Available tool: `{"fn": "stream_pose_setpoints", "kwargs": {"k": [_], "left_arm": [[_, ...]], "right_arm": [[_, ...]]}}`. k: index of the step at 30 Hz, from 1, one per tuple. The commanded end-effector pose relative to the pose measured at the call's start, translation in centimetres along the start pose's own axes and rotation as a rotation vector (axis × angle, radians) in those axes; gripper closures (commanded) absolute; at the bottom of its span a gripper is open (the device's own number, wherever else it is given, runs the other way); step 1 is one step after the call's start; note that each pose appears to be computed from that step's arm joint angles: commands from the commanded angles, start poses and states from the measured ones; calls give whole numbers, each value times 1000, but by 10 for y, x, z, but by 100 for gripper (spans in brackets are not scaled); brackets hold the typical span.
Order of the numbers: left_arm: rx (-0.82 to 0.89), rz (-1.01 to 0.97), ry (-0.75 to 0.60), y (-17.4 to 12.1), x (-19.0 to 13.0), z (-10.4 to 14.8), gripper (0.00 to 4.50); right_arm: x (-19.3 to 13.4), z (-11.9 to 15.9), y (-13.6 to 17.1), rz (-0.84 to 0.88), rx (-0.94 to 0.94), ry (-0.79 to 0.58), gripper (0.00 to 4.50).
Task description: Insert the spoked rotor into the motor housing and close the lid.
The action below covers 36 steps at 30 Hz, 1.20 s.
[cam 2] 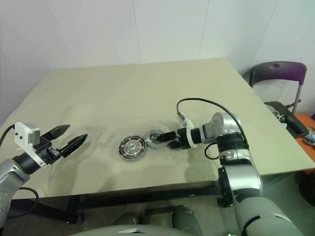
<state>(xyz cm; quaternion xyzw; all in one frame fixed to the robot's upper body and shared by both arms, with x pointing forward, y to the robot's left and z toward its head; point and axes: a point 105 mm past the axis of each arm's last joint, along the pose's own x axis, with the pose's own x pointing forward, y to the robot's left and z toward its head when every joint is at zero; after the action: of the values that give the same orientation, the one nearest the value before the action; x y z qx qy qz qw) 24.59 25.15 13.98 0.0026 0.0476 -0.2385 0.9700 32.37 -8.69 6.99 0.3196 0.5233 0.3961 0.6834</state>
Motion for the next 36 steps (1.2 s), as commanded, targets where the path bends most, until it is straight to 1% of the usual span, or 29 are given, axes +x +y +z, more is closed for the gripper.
{"fn": "stream_pose_setpoints", "kwargs": {"k": [1,8,16,23,26,33,36], "left_arm": [[34,1,-38,-1,0,12,0],[36,8,-41,0,-1,13,0],[39,16,-41,2,-3,14,0],[40,16,-44,3,-2,15,0],[40,17,-45,2,-2,15,0],[41,25,-46,3,-3,15,0],[41,26,-47,4,-3,15,0]], "right_arm": [[4,17,16,73,-2,-72,7],[13,26,23,117,15,-127,7],[13,31,49,216,-65,-156,7],[10,29,72,302,-145,-152,7],[10,24,81,333,-183,-135,7],[8,-2,102,408,-289,-15,7],[10,-6,103,383,-331,7,7]]}}
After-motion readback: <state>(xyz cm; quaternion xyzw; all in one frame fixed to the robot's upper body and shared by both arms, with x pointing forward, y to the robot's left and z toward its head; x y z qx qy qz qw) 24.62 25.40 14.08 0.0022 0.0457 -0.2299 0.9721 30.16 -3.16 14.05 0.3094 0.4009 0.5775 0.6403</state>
